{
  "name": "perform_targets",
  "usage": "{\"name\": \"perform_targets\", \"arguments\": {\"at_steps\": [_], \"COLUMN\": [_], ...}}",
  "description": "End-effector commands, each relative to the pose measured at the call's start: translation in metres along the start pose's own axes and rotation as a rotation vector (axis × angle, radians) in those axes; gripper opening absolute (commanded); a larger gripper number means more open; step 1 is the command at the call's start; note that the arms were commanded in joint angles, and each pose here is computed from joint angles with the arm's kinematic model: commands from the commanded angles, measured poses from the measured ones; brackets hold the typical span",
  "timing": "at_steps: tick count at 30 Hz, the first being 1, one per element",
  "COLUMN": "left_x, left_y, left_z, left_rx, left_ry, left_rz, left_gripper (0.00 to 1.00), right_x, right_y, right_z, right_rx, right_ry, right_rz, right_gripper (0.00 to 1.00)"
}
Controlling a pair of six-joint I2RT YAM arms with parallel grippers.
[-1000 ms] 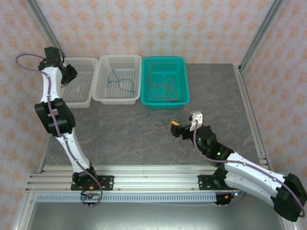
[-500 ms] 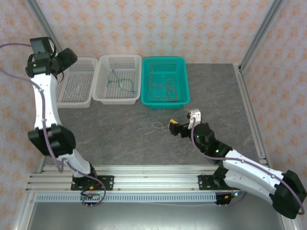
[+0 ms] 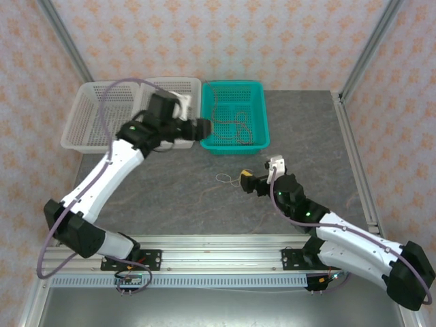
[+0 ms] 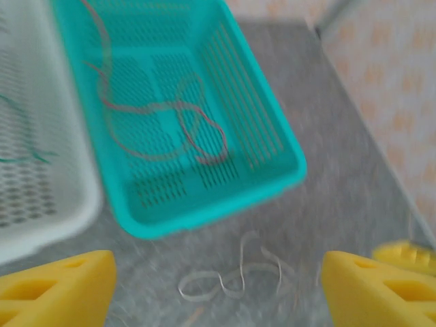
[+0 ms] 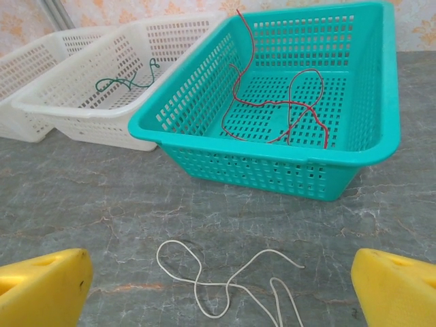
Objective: Untangle the cables
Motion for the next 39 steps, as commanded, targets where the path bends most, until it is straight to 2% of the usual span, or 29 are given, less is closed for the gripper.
{"name": "perform_targets", "arguments": {"at_steps": [1, 6, 10, 12, 16, 21, 24, 29, 35, 39], "left_x": [-0.039, -0.093, -0.121, -0.130, -0.146, -0.158, -0.157, -0.162, -0.177, -0.183], "left_y": [0.026, 0.071, 0.105, 0.124, 0.156, 0.188, 0.204, 0.220, 0.224, 0.225], "left_z": [-0.010, -0.045, -0.071, -0.069, -0.059, -0.068, -0.082, -0.092, -0.076, -0.071], "left_rx": [0.051, -0.008, 0.039, 0.099, 0.186, 0.155, 0.102, 0.107, 0.199, 0.226], "left_ry": [0.173, 0.189, 0.187, 0.113, -0.086, -0.265, -0.317, -0.329, -0.324, -0.313], "left_rz": [0.118, 0.253, 0.292, 0.311, 0.341, 0.354, 0.360, 0.378, 0.414, 0.439], "left_gripper": [0.79, 0.78, 0.73, 0.70, 0.66, 0.68, 0.69, 0.68, 0.59, 0.49], "right_x": [0.006, 0.016, 0.024, 0.026, 0.027, 0.029, 0.026, 0.023, 0.026, 0.027], "right_y": [-0.011, -0.032, -0.050, -0.058, -0.084, -0.095, -0.093, -0.090, -0.092, -0.092], "right_z": [-0.012, -0.025, -0.033, -0.040, -0.082, -0.091, -0.090, -0.089, -0.089, -0.089], "right_rx": [-0.050, -0.084, -0.096, -0.117, -0.344, -0.400, -0.393, -0.380, -0.385, -0.382], "right_ry": [0.033, 0.110, 0.180, 0.208, 0.312, 0.305, 0.318, 0.335, 0.315, 0.315], "right_rz": [-0.035, -0.100, -0.158, -0.179, -0.216, -0.210, -0.211, -0.212, -0.210, -0.217], "right_gripper": [0.98, 0.98, 0.97, 0.95, 0.94, 0.94, 0.94, 0.94, 0.94, 0.94]}}
Point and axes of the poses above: each hand's point on the last joint's axis, 136 mm out from that joint toward the fingers, its own y axis out along the fingers, its own z axis along the line the jaws close on, x = y × z, the point moved 1 cm from there along -y, back along the fingers, and after that the axes turned 3 degrees about -y, right-handed, at the moved point
